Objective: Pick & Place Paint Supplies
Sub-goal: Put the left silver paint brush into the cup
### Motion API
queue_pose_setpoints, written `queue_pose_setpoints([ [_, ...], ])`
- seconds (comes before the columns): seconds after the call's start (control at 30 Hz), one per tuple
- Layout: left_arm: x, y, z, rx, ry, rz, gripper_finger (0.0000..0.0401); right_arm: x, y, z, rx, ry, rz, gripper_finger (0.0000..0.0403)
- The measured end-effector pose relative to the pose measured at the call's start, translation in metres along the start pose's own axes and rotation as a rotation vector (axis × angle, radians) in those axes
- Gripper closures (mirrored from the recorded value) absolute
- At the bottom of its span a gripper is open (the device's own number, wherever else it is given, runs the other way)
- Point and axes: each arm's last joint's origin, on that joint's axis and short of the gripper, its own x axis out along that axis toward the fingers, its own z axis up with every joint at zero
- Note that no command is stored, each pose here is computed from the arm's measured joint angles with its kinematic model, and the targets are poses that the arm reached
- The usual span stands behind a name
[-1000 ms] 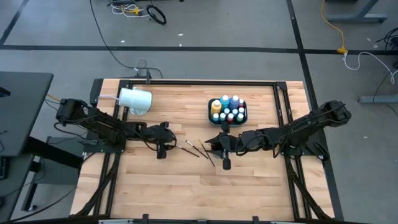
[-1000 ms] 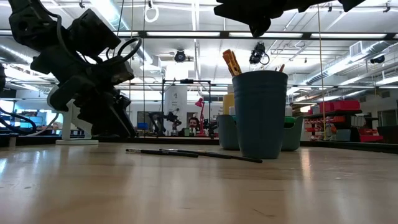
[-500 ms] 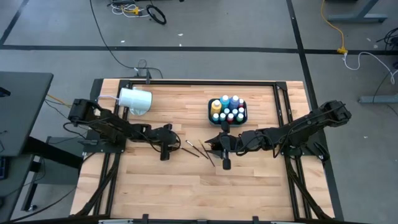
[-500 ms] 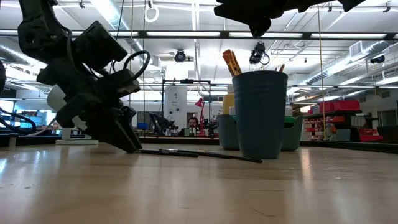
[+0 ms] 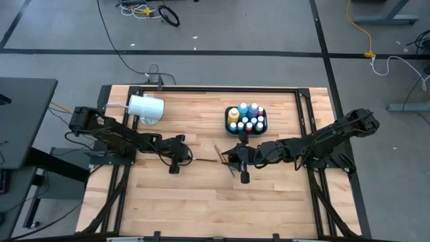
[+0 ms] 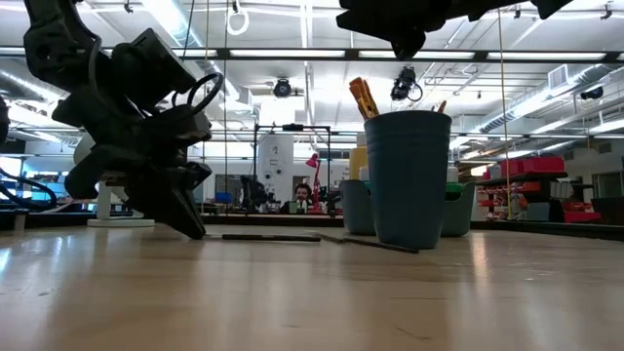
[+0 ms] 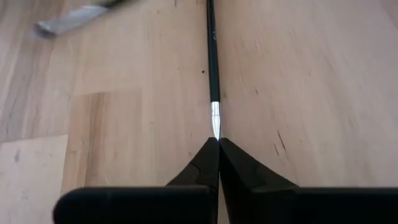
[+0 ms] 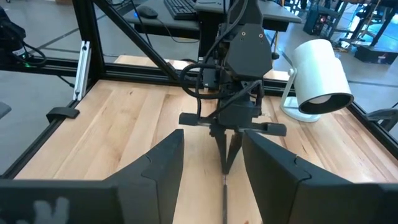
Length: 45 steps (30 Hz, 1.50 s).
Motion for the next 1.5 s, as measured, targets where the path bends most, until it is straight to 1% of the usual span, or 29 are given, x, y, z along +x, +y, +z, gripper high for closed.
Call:
queue_pose_setpoints([
  [0.13, 0.000, 0.000, 0.009, 0.031, -0.016, -0.002, 0.0394, 0.000, 0.000, 0.000, 0.000, 0.000, 0.000, 0.0234],
  [0.23, -0.005, -0.005, 0.019, 0.071, -0.036, -0.041, 0.0396, 0.000, 0.000, 0.000, 0.022, -0.001, 0.001, 0.0234],
  [0.33, -0.018, -0.015, 0.039, 0.180, -0.112, -0.058, 0.0397, 0.000, 0.000, 0.000, 0.027, -0.001, 0.001, 0.0234],
  [0.4, -0.029, -0.024, 0.053, 0.277, -0.149, -0.026, 0.0398, 0.000, 0.000, 0.000, 0.026, 0.003, 0.001, 0.0234],
  [0.47, -0.042, -0.033, 0.068, 0.395, -0.187, 0.032, 0.0398, 0.000, 0.000, -0.001, 0.047, 0.005, 0.001, 0.0234],
  [0.53, -0.060, -0.044, 0.086, 0.537, -0.253, 0.103, 0.0398, 0.000, 0.000, -0.001, 0.102, 0.006, 0.001, 0.0234],
  [0.6, -0.076, -0.057, 0.100, 0.728, -0.299, 0.195, 0.0398, 0.000, -0.001, -0.001, 0.177, 0.006, 0.000, 0.0234],
  [0.67, -0.087, -0.069, 0.112, 0.942, -0.306, 0.297, 0.0398, 0.001, -0.005, 0.000, 0.253, 0.002, 0.002, 0.0234],
  [0.73, -0.097, -0.079, 0.121, 1.154, -0.294, 0.401, 0.0398, 0.003, -0.008, 0.000, 0.324, 0.003, 0.029, 0.0234],
  [0.8, -0.103, -0.085, 0.129, 1.309, -0.268, 0.487, 0.0398, 0.005, -0.010, -0.002, 0.381, 0.015, 0.079, 0.0234],
  [0.83, -0.104, -0.086, 0.133, 1.356, -0.254, 0.522, 0.0398, 0.007, -0.011, -0.005, 0.402, 0.032, 0.105, 0.0234],
  [0.9, -0.107, -0.085, 0.137, 1.414, -0.224, 0.572, 0.0398, 0.013, -0.011, -0.009, 0.445, 0.044, 0.160, 0.0234],
  [0.97, -0.110, -0.085, 0.143, 1.451, -0.240, 0.601, 0.0398, 0.019, -0.011, -0.013, 0.478, 0.047, 0.206, 0.0234],
  [1.07, -0.110, -0.082, 0.144, 1.521, -0.231, 0.603, 0.0398, 0.027, -0.012, -0.017, 0.506, 0.028, 0.295, 0.0234],
  [1.17, -0.109, -0.080, 0.145, 1.549, -0.217, 0.611, 0.0398, 0.030, -0.015, -0.015, 0.545, -0.007, 0.371, 0.0234],
  [1.27, -0.110, -0.080, 0.145, 1.586, -0.209, 0.621, 0.0398, 0.031, -0.019, -0.015, 0.550, -0.022, 0.364, 0.0234],
  [1.33, -0.110, -0.080, 0.146, 1.586, -0.224, 0.629, 0.0398, 0.032, -0.020, -0.016, 0.552, -0.012, 0.343, 0.0234],
  [1.43, -0.107, -0.080, 0.147, 1.604, -0.259, 0.593, 0.0398, 0.032, -0.021, -0.017, 0.553, -0.006, 0.338, 0.0234],
  [1.5, -0.102, -0.081, 0.149, 1.627, -0.267, 0.594, 0.0399, 0.032, -0.021, -0.018, 0.554, 0.011, 0.334, 0.0234],
])
